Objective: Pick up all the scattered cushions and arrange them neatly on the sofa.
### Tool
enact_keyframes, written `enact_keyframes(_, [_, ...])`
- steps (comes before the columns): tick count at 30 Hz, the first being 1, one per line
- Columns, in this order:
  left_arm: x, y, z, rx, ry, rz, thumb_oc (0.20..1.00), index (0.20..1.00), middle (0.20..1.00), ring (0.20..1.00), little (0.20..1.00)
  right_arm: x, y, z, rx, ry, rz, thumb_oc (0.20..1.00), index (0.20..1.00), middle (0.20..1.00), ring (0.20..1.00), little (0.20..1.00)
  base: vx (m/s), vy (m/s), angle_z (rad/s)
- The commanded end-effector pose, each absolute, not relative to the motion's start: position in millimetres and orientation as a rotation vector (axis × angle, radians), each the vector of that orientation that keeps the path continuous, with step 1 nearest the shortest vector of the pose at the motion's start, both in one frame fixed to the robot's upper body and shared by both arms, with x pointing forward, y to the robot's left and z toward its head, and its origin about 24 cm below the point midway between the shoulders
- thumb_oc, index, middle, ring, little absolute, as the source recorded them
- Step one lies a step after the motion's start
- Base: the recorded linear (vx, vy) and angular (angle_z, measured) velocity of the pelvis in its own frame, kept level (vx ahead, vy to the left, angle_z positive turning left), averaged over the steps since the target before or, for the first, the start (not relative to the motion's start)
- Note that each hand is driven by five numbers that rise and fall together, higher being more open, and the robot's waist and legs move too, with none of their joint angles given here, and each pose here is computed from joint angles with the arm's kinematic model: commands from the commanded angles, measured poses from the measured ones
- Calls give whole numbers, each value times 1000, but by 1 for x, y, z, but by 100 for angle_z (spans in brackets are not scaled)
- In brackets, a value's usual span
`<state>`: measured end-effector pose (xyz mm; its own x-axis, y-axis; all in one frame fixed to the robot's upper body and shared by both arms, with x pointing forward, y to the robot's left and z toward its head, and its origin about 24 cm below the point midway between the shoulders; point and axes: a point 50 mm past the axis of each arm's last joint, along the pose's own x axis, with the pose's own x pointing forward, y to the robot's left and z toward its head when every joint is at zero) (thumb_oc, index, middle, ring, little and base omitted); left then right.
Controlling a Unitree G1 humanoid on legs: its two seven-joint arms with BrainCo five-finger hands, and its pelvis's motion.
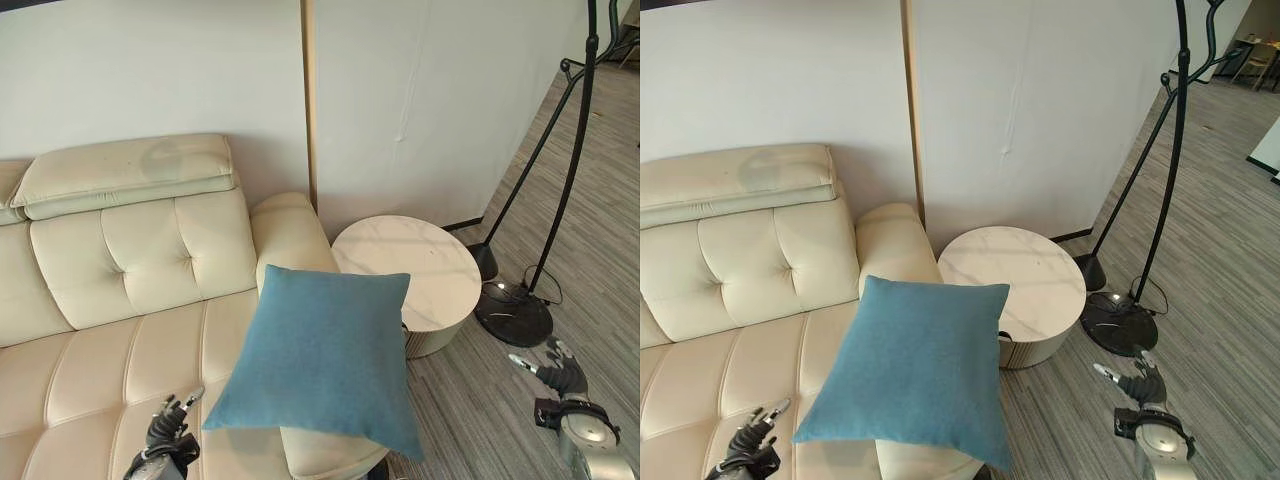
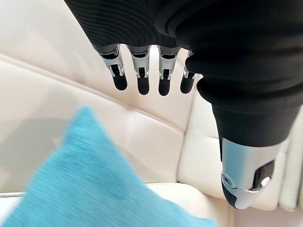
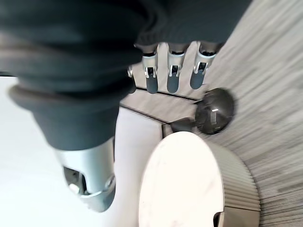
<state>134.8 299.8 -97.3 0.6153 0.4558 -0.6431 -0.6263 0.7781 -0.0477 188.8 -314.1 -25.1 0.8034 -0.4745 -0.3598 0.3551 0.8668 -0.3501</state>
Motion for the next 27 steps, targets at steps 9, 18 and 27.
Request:
enact_keyframes(9, [189,287,-95,-338,667,591,1000,1000,1000,1000,1000,234,-249,-33,-190,433,-284,1000,1000,1000,1000,1000,29,31,-4])
enact_keyframes(18, [216,291,-89,-181,739,548,1000,1000,1000,1000,1000,237,-197,-50,-55,464,-179,1000,1000,1000,1000,1000,6,16,-3])
enact_keyframes(27, [270,238,-69,-198,646,377,1000,1000,1000,1000,1000,249,-148,-48,16,448,-50,1000,1000,1000,1000,1000,-67,35,-9])
